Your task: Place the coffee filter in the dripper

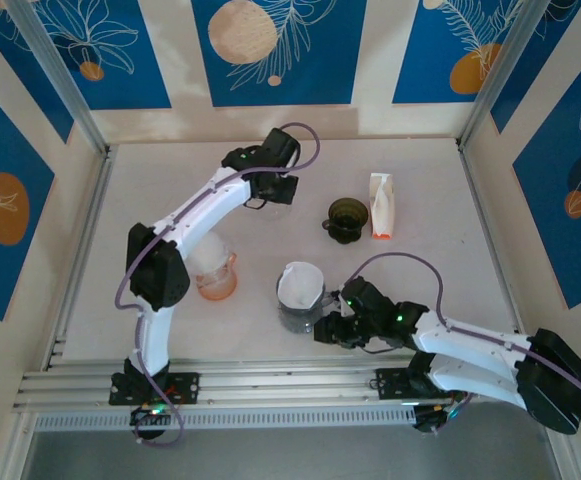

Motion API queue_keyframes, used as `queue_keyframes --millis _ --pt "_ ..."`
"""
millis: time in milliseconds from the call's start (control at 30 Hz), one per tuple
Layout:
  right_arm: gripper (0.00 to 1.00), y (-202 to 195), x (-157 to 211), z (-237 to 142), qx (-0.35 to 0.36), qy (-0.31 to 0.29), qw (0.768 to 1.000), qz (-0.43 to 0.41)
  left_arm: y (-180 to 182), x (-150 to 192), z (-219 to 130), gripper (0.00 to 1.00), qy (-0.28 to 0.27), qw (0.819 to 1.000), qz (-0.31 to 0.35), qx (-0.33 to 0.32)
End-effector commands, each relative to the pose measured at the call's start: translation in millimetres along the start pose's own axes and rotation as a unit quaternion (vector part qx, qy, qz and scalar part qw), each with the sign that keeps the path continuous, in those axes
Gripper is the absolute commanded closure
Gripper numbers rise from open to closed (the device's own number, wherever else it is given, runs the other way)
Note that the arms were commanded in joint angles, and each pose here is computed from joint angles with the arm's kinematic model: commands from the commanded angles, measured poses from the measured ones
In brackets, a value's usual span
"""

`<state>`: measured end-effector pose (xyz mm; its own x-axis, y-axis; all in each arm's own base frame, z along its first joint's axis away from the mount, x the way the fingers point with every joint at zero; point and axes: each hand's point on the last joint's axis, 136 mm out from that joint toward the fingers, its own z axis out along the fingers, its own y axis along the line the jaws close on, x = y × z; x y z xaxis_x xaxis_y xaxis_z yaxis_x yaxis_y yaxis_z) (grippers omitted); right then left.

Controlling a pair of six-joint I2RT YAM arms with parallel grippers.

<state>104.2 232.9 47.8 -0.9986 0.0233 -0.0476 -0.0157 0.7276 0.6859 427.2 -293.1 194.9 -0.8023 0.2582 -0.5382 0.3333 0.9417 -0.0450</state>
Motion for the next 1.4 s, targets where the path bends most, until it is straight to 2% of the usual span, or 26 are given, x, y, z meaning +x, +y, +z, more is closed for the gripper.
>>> queue_keyframes --millis 0,267,900,1367 --pt "0.63 20.1 -9.6 2.2 -0.038 0.002 0.999 -0.007 7.5 -21.6 -32.9 1.00 -0.031 0.999 -0.003 0.010" --pt "0.64 33.7 -29.5 11.0 -0.047 -0.003 0.999 -0.014 17.7 -44.7 -60.0 1.00 -0.056 0.998 -0.020 0.024" --pt "0.65 62.6 -89.0 33.6 -0.061 -0.053 0.996 -0.036 24.1 -56.4 -101.2 1.00 -0.089 0.994 -0.034 0.055" --pt "0.67 78.0 -147.4 57.2 -0.068 -0.060 0.995 -0.031 22.4 -66.9 -138.7 1.00 -0.122 0.989 -0.034 0.075"
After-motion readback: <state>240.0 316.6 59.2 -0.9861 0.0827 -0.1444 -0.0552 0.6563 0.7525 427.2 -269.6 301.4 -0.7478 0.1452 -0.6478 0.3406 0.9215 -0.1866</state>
